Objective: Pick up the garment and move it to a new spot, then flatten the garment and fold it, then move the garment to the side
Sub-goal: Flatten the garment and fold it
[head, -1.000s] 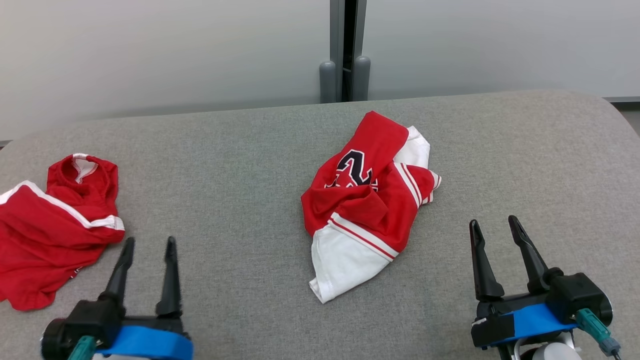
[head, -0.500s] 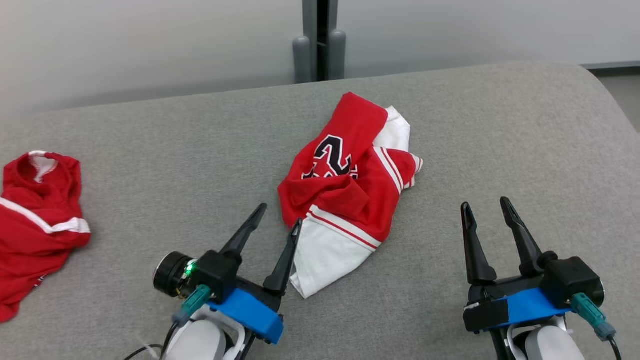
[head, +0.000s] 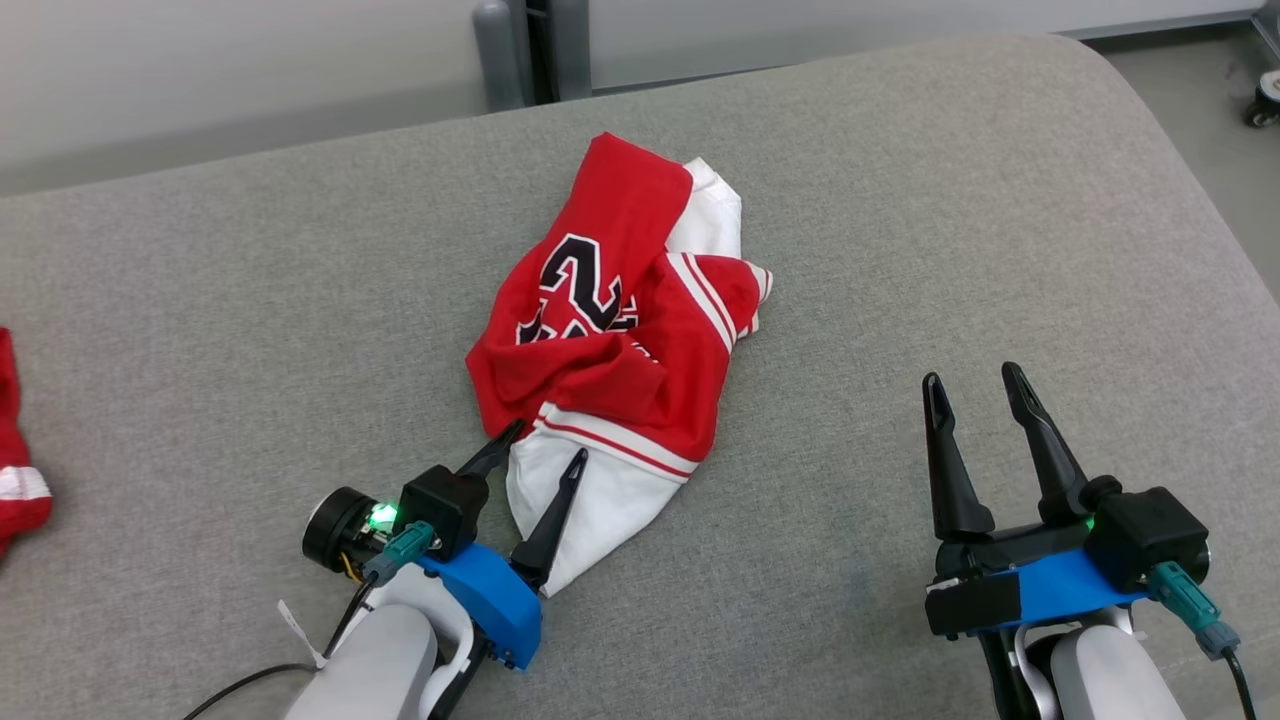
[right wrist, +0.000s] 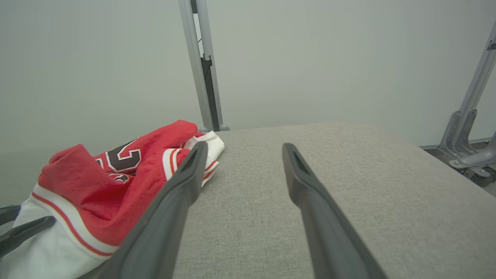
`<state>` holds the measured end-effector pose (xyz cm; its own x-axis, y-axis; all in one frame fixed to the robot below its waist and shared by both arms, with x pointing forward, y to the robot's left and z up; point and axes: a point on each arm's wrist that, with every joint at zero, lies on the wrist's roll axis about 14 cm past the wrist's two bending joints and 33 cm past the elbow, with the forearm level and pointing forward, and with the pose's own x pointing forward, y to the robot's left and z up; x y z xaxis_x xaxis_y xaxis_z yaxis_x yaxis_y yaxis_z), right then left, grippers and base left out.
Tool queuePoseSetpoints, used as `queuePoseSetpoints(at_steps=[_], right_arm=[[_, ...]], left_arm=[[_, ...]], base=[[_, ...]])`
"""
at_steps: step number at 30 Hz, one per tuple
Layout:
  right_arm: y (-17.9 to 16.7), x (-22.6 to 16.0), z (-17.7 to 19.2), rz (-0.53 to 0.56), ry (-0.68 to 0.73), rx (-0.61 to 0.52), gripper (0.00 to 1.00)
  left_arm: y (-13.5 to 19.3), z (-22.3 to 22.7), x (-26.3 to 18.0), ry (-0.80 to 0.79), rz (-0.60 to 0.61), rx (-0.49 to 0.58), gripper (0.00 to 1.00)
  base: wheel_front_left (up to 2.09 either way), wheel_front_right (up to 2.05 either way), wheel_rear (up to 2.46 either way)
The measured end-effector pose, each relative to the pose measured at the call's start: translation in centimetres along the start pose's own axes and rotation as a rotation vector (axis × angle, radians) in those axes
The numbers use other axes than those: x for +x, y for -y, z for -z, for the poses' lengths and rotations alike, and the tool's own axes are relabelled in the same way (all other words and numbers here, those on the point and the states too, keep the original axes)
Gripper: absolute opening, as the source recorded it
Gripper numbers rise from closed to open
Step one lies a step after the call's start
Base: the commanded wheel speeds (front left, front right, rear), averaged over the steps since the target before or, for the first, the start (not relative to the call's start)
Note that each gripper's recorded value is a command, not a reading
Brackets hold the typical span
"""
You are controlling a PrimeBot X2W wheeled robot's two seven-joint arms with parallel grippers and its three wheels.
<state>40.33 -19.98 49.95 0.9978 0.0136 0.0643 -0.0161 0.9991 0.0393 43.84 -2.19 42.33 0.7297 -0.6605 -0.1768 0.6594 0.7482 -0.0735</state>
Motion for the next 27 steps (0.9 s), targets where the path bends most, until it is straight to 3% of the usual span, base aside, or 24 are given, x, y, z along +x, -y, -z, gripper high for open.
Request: queuePoseSetpoints(at_steps=[3, 4, 5, 6, 14, 27], right_arm=[[0.5, -0.1, 0.3, 0.014, -0.009, -0.004, 1.0], [0.6, -0.1, 0.3, 0.017, -0.01, -0.005, 1.0], [0.7, -0.1, 0.3, 0.019, -0.011, -0.006, 1.0], [0.7, -0.1, 0.3, 0.02, -0.011, -0.006, 1.0], [0.0, 0.4, 0.1, -0.001, 0.0, -0.002, 1.0], [-3.5, 1.8, 0.4, -0.097, 0.003, 0.03, 1.0]], left_arm=[[0.2, 1.4, 0.3, -0.041, 0.01, -0.018, 1.0], [0.3, 1.7, 0.4, -0.05, 0.016, -0.021, 0.64], [0.5, 1.9, 0.5, -0.057, 0.019, -0.028, 0.15], [0.5, 1.9, 0.5, -0.058, 0.021, -0.033, 0.0], [-0.4, -0.7, 0.3, 0.023, -0.017, -0.065, 0.0], [-9.2, -3.4, -6.8, 0.149, -0.321, -0.068, 0.0]], base=[[0.0, 0.0, 0.0], [0.0, 0.0, 0.0], [0.0, 0.0, 0.0], [0.0, 0.0, 0.0], [0.0, 0.0, 0.0], [0.0, 0.0, 0.0]])
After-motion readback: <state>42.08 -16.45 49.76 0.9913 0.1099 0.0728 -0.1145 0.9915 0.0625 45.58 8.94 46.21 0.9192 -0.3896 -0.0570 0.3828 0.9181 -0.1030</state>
